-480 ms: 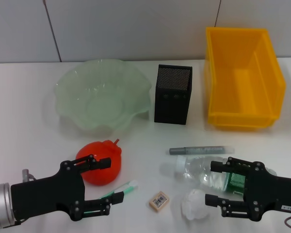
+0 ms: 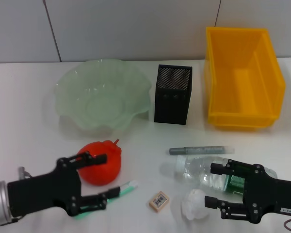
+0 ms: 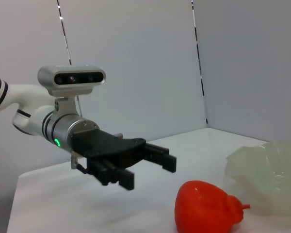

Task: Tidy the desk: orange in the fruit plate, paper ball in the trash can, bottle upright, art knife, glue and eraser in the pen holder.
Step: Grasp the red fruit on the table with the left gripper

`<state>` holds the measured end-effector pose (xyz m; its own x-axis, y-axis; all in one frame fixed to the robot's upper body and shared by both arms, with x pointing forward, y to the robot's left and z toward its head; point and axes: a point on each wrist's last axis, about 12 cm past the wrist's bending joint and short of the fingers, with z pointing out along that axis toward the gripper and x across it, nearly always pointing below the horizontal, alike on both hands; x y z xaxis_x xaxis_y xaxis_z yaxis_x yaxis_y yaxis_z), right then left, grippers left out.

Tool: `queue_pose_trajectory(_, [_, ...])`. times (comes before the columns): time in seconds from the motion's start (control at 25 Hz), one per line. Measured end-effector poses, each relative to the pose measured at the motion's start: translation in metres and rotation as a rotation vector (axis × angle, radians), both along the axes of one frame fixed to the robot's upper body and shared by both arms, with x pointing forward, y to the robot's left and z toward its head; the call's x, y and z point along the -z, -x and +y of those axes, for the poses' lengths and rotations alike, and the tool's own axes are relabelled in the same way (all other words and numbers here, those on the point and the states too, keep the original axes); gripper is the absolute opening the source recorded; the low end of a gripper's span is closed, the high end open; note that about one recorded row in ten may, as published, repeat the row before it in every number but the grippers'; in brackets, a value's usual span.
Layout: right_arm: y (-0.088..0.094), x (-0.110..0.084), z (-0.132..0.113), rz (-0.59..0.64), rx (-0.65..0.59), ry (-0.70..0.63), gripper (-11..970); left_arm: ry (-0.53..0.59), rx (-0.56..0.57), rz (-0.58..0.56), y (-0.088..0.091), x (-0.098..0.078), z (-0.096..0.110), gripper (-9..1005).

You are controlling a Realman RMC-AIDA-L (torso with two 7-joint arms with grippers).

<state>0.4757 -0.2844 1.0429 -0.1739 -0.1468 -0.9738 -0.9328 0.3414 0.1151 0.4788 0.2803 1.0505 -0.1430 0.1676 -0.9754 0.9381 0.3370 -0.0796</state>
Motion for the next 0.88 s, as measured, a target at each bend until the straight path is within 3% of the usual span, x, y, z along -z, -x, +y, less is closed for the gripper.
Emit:
queue_pose_trajectory(0.28, [-0.001, 0.002, 0.000, 0.006, 0.013, 0.009, 782, 0.021, -0.191, -0.049, 0.000, 0.001, 0.025, 822])
queue_pose_trajectory(0.48, [-0.002, 0.003, 0.000, 0.009, 0.022, 0.016, 781, -0.034, -0.318, -0.004, -0.005, 0.015, 0.033, 820])
queue_pose_trajectory(0.88, [-0.007, 0.005, 0.005, 0.007, 0.037, 0.029, 781, -0.056, -0.333, 0.036, -0.013, 0.022, 0.024, 816])
